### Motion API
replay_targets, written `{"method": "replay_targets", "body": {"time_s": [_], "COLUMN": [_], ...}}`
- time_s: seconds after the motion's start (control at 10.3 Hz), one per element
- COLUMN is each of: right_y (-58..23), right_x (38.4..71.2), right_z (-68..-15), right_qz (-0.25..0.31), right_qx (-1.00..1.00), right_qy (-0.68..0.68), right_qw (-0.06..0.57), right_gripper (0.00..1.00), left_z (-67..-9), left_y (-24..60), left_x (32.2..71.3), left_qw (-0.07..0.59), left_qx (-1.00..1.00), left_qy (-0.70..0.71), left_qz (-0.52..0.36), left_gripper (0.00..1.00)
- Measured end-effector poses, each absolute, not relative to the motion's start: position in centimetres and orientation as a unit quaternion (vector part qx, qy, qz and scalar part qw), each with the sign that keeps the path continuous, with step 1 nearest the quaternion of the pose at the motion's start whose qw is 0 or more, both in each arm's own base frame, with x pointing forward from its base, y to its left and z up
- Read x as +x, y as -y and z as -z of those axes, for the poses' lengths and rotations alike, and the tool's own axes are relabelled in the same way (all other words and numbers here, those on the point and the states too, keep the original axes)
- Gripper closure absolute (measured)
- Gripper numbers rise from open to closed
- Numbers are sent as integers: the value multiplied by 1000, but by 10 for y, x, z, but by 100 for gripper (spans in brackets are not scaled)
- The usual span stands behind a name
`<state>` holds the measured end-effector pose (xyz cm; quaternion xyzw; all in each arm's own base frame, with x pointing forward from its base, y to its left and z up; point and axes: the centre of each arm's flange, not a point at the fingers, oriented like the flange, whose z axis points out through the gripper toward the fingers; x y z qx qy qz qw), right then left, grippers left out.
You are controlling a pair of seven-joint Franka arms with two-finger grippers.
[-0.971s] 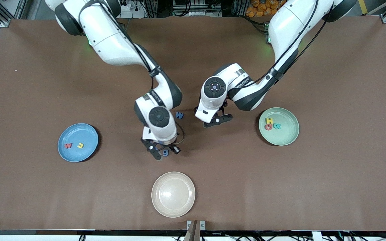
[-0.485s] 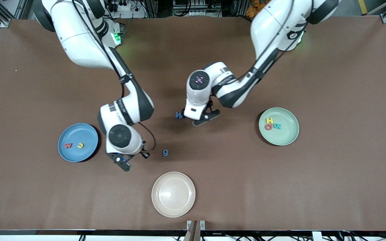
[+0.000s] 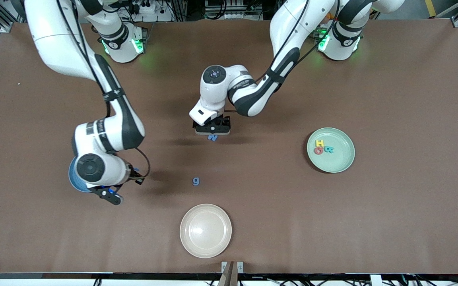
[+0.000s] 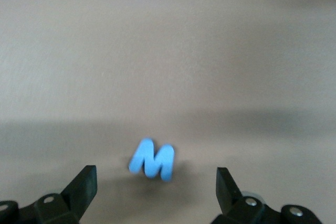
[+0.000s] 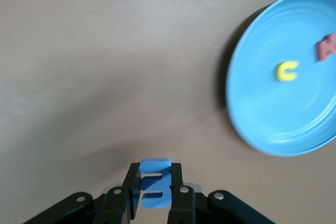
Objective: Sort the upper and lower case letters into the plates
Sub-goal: 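Release the e onto the blue plate while the left gripper lowers over M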
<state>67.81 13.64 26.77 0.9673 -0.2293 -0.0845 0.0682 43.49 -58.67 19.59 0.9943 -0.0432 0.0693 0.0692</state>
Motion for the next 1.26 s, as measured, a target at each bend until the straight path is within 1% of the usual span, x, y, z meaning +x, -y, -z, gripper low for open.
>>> {"method": "replay_targets", "body": {"time_s": [0.19,0.39,0.68,0.87,0.97,1.07,1.26], "right_y": [-78,-34,-7,17,24,24,15], "right_x": [678,680,681,681,680,681,681], "right_z": [-262,-258,-258,-258,-258,-259,-262], "right_qz": [100,103,100,103,104,104,103], "right_qx": [974,978,982,984,984,984,985], "right_qy": [195,170,136,119,117,116,110], "right_qw": [63,62,89,89,87,87,85], "right_gripper": [73,73,73,72,62,48,20], "left_z": [-182,-182,-181,-176,-171,-165,-163], "left_y": [570,562,568,578,585,589,592], "left_x": [455,467,460,448,440,435,433], "left_qw": [58,52,54,56,54,47,39], "left_qx": [986,979,981,984,984,984,983], "left_qy": [138,177,166,152,151,150,154], "left_qz": [-76,-82,-80,-76,-75,-80,-88], "left_gripper": [0,0,0,0,0,1,9]}}
